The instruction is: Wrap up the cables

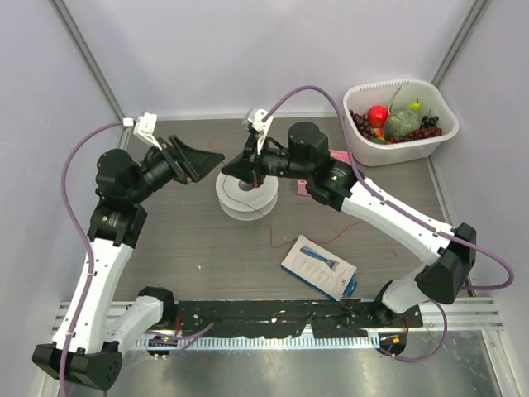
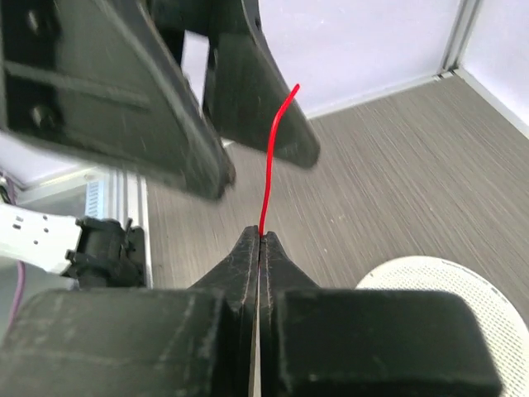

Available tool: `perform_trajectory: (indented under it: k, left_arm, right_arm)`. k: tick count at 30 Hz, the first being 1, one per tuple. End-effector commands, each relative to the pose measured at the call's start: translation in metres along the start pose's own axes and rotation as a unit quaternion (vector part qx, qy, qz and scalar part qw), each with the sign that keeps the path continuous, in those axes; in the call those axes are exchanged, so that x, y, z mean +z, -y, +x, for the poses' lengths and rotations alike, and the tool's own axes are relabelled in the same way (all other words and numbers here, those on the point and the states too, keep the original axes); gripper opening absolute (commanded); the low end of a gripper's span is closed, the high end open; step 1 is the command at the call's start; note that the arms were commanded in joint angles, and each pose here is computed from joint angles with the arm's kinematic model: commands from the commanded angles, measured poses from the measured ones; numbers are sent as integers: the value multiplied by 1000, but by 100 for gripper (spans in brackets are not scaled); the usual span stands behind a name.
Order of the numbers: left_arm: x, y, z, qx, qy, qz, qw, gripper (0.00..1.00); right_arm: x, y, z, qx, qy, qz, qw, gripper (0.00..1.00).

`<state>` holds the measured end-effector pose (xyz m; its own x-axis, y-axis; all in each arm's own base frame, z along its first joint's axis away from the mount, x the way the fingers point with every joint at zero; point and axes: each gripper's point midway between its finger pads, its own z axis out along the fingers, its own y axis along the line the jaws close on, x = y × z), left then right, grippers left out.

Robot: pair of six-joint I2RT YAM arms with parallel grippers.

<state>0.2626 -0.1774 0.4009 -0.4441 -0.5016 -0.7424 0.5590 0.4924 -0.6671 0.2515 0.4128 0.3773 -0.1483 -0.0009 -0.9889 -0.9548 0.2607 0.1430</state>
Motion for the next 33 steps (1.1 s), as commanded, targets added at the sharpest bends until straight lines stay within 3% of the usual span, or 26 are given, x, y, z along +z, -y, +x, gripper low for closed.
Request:
perform_trajectory:
  k: [1, 4, 9, 14, 22, 27, 33]
  left_arm:
    - [-25, -4, 2, 120, -63, -39, 990, 80]
    - [-37, -1, 9, 176, -101, -19, 979, 80]
    - [-40, 17, 8, 258, -112, 40, 959, 68]
    - [-42, 39, 11, 339, -128, 127, 923, 57]
    - [-47, 40, 42, 488, -184, 203, 829, 51]
    - [-50, 21, 75, 578, -251, 200, 750, 45]
    - [-46, 7, 88, 635, -269, 182, 701, 37]
  right_arm:
    - [-43, -3, -7, -79, -41, 15, 996, 1]
    - [-62, -4, 12, -97, -92, 12, 991, 1]
    - [-80, -13, 36, -97, -153, -9, 983, 1]
    - [-86, -20, 47, -85, -183, -31, 979, 1]
    - [-85, -31, 65, -31, -228, -66, 971, 1]
    - [-80, -35, 78, 26, -256, -74, 964, 1]
    - [-72, -39, 77, 44, -255, -88, 962, 1]
